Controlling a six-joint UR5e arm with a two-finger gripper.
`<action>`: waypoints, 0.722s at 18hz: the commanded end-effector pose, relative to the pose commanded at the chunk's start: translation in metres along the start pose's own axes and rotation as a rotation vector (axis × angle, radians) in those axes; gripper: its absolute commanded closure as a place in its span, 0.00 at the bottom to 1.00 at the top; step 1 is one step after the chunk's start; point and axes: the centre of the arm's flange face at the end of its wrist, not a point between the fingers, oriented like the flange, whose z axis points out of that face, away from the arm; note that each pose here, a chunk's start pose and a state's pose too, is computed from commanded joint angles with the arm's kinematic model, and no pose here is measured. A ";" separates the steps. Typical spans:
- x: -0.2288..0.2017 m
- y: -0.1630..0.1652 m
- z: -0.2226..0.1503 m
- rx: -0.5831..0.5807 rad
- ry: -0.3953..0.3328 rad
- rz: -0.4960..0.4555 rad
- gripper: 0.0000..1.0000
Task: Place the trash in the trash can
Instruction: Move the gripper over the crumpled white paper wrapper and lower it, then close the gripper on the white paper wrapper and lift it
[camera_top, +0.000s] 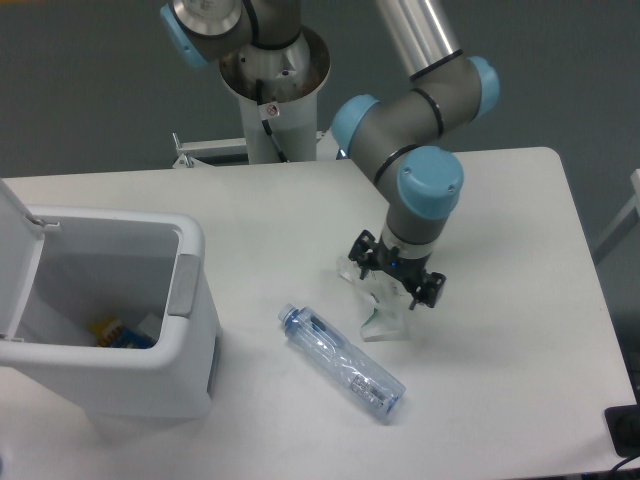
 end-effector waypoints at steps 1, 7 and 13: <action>0.001 -0.002 0.000 -0.002 -0.001 -0.031 0.00; 0.003 -0.014 0.006 0.002 -0.047 -0.088 0.01; 0.000 -0.009 0.008 -0.048 -0.074 -0.087 0.96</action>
